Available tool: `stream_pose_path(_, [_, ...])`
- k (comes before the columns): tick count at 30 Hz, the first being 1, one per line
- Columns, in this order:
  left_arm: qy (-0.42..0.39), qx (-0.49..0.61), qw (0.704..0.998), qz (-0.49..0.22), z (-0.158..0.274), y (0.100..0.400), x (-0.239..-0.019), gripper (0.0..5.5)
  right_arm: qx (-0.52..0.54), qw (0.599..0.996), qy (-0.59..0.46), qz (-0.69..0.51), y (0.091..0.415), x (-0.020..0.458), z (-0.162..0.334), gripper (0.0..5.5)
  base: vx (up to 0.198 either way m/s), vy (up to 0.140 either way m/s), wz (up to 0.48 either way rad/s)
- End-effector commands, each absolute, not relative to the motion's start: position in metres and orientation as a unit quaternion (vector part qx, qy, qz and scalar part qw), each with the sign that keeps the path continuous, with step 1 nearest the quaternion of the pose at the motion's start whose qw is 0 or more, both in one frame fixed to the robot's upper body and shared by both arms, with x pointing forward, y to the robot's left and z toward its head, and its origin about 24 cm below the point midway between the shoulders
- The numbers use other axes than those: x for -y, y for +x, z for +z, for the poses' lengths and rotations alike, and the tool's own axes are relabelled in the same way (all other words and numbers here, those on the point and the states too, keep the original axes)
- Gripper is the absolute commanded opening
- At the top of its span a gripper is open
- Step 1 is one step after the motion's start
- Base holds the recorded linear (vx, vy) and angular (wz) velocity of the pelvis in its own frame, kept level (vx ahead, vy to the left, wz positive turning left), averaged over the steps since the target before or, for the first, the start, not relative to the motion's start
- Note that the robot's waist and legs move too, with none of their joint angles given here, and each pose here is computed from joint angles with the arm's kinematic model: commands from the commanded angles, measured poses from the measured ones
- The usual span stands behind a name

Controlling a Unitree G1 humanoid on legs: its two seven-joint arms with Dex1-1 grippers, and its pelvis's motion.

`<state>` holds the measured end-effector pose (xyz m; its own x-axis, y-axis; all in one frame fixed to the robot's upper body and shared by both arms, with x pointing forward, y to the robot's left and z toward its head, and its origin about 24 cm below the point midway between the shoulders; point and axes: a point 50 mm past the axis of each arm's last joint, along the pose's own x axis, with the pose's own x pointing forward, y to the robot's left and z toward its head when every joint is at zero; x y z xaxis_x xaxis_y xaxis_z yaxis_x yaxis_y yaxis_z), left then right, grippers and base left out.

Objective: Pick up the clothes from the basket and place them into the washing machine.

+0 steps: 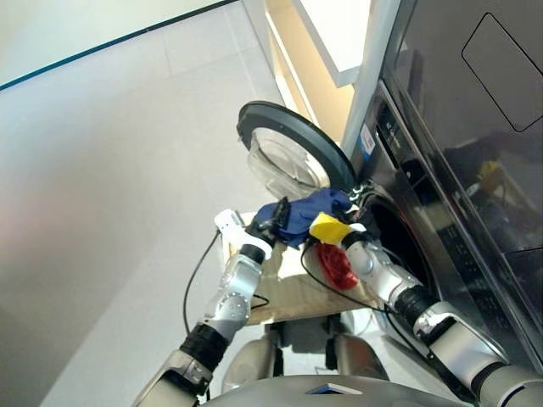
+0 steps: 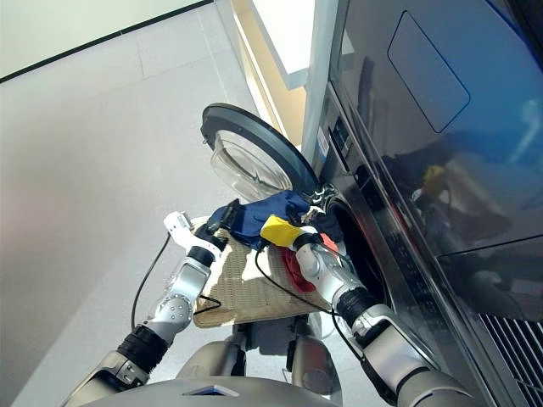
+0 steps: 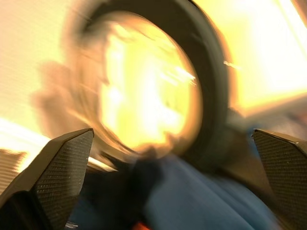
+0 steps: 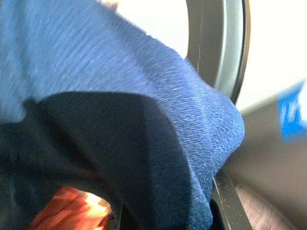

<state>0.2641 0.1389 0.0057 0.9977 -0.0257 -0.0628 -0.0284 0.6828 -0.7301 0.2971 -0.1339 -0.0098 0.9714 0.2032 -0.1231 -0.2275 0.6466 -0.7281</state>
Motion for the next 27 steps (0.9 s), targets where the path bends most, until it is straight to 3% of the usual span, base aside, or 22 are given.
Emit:
stream_pose_path(1, [-0.325,0.002,0.944,0.059,0.009,0.272,-0.166,5.5,-0.003,0.955,-0.292,0.057,0.308,0.131,0.005,0.0,0.0,0.0,0.0])
stream_pose_path(7, [-0.225,-0.045,0.958,0.171,-0.019,0.269,-0.2,5.5,-0.006,0.989,-0.146,-0.036,0.318,0.148,0.017,0.0,-0.113,0.017,0.035])
stream_pose_path(16, [-0.17,-0.062,0.969,0.169,-0.02,0.283,-0.194,5.5,0.059,0.986,0.051,-0.147,0.352,0.175,0.069,0.0,-0.109,0.007,0.086])
stream_pose_path(22, [-0.164,-0.042,0.974,0.154,-0.008,0.292,-0.19,5.5,0.116,0.956,0.164,-0.215,0.371,0.199,0.112,0.0,-0.051,-0.013,0.092])
stream_pose_path(27, [-0.153,-0.023,0.977,0.149,0.004,0.297,-0.193,5.5,0.185,0.882,0.323,-0.288,0.381,0.227,0.159,0.0,0.0,0.0,0.0])
